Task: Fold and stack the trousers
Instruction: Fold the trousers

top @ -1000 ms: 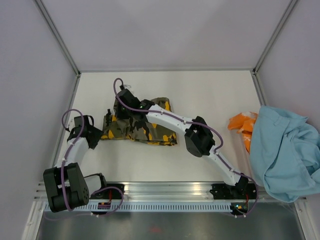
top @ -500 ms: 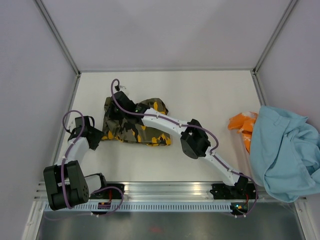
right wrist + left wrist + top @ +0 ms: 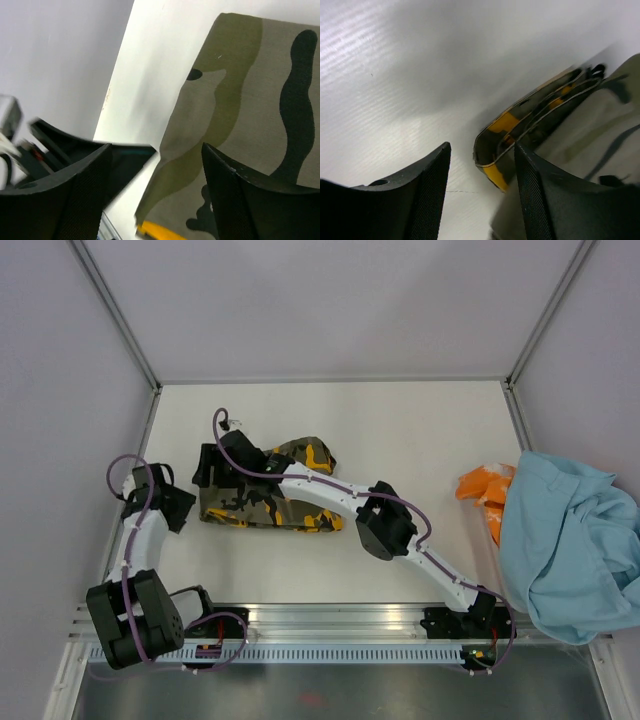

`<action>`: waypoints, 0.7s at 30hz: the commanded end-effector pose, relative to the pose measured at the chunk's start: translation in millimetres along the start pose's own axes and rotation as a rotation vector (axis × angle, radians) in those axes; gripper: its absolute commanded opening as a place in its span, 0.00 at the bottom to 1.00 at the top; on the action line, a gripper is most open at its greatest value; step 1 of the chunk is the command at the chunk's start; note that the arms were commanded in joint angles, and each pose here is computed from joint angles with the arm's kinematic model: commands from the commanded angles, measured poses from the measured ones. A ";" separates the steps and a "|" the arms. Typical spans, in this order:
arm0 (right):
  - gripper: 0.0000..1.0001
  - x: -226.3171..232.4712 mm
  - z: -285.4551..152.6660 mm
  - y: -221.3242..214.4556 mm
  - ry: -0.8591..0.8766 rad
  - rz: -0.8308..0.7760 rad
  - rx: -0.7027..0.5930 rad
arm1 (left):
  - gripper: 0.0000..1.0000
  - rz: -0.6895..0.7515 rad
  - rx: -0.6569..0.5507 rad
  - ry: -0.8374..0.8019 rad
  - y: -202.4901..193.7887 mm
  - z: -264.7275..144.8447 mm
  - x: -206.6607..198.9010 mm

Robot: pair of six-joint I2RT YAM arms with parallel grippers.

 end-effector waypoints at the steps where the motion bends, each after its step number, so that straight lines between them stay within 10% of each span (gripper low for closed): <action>1: 0.79 62.7 -60.8 69.8 0.158 -0.086 -0.163 | 0.60 -0.033 -0.043 -0.108 38.0 -28.8 -23.2; 9: 0.74 28.5 -127.0 112.6 -0.008 -0.171 -0.203 | 0.61 -0.050 -0.012 -0.264 67.0 -71.9 -41.9; 12: 0.56 -19.5 -158.8 133.8 -0.135 -0.162 -0.223 | 0.54 0.073 0.052 -0.627 62.9 -107.0 -78.5; 16: 0.04 -75.3 -192.3 138.0 -0.269 -0.197 -0.264 | 0.34 0.176 0.065 -0.812 45.3 -138.7 -96.8; 21: 0.00 -146.7 -210.7 124.6 -0.306 -0.164 -0.240 | 0.02 0.209 0.212 -0.949 -12.5 -127.2 -108.5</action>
Point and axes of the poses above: each gripper's point midway between its finger pads, its own z axis out along the fingers, its own x axis along the line the jaws close on, y = z × x, the point moved 7 cm from there along -z, back along the fingers, and after that the axes turned 6 degrees about -z, right-handed, at the moved point
